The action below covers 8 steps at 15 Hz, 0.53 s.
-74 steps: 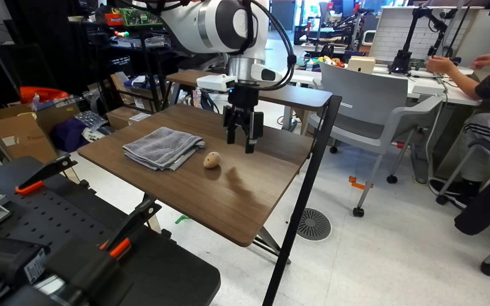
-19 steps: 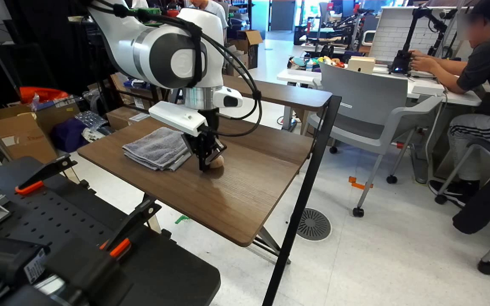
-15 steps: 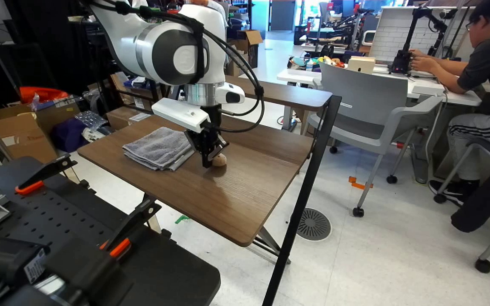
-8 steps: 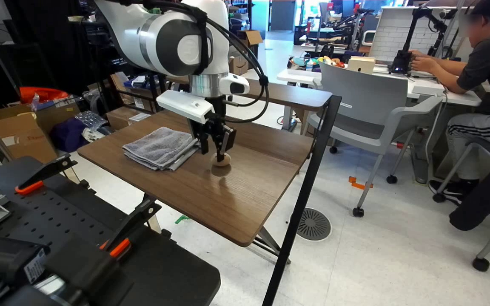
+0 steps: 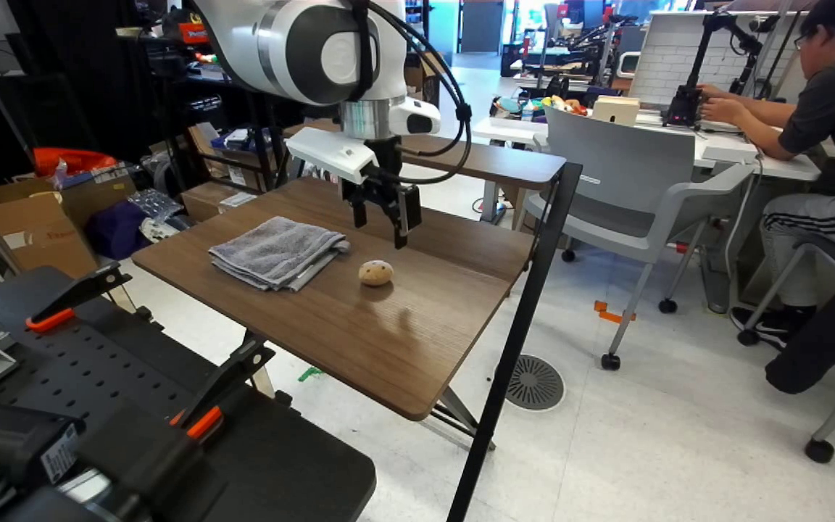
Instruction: Move the brown object to the left and use the grey towel to wipe the table
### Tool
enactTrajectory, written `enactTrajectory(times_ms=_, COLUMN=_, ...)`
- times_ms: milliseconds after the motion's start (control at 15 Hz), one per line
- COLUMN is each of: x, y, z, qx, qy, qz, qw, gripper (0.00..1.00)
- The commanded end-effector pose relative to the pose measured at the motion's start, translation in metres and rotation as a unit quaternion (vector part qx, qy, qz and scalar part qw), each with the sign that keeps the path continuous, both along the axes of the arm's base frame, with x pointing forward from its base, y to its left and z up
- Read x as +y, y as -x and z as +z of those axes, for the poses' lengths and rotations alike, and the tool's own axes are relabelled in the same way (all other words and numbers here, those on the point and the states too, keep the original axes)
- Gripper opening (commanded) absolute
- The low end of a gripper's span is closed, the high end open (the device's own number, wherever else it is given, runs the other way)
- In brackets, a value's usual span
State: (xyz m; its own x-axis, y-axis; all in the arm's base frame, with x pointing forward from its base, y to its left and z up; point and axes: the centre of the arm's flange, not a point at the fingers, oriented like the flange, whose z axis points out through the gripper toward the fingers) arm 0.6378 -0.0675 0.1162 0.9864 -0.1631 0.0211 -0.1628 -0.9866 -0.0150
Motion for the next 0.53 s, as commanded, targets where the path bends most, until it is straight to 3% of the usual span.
enactTrajectory(times_ms=0, x=-0.004, y=-0.009, z=-0.022, qx=0.019, qy=0.005, qz=-0.021, qw=0.9996, gripper=1.00)
enactTrajectory(times_ms=467, x=-0.006, y=0.007, z=-0.044, qx=0.046, qy=0.010, qz=-0.024, qw=0.9986, gripper=1.00)
